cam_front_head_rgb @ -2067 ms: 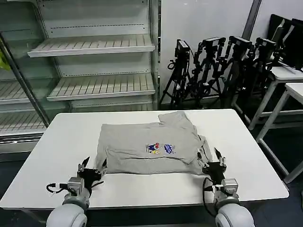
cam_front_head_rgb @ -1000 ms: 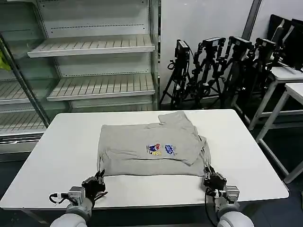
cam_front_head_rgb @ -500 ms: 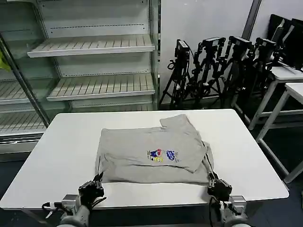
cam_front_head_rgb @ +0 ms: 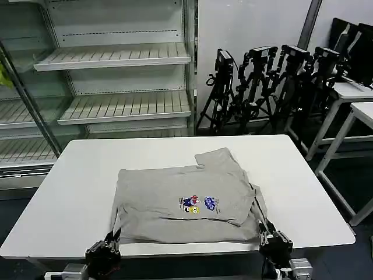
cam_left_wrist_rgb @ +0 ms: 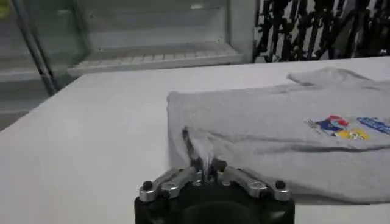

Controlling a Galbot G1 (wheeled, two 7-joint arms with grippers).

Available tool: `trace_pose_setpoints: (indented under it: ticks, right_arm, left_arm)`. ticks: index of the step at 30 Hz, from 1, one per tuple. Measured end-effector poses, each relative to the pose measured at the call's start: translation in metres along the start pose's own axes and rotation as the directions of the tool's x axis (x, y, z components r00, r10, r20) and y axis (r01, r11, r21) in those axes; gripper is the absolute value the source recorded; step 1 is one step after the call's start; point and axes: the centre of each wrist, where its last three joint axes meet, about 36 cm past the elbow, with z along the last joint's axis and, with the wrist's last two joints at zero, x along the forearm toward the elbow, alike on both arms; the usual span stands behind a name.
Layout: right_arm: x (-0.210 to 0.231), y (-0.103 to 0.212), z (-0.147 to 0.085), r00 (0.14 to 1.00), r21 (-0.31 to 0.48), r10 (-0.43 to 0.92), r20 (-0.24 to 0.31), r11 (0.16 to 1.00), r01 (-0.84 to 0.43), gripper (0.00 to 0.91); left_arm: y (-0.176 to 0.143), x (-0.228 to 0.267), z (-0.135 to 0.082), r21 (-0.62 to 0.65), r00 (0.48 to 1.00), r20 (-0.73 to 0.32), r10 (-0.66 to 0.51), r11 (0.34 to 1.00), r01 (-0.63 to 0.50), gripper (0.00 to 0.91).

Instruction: Fold and organize the clothes.

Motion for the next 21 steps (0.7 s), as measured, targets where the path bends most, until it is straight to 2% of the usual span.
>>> trace_pose_setpoints:
  ticks: [10, 21]
  right_arm:
    - [-0.030, -0.009, -0.020, 0.996, -0.009, 0.034, 0.085, 0.999, -0.033, 0.907]
    - [-0.134, -0.005, -0.047, 0.994, -0.068, 0.044, 0.103, 0.997, -0.037, 0.907]
  left_arm:
    - [0.018, -0.007, -0.020, -0.019, 0.997, 0.070, -0.032, 0.999, 0.034, 0.907]
    - [0.036, -0.075, -0.047, -0.032, 0.989, 0.147, -0.015, 0.999, 0.020, 0.907]
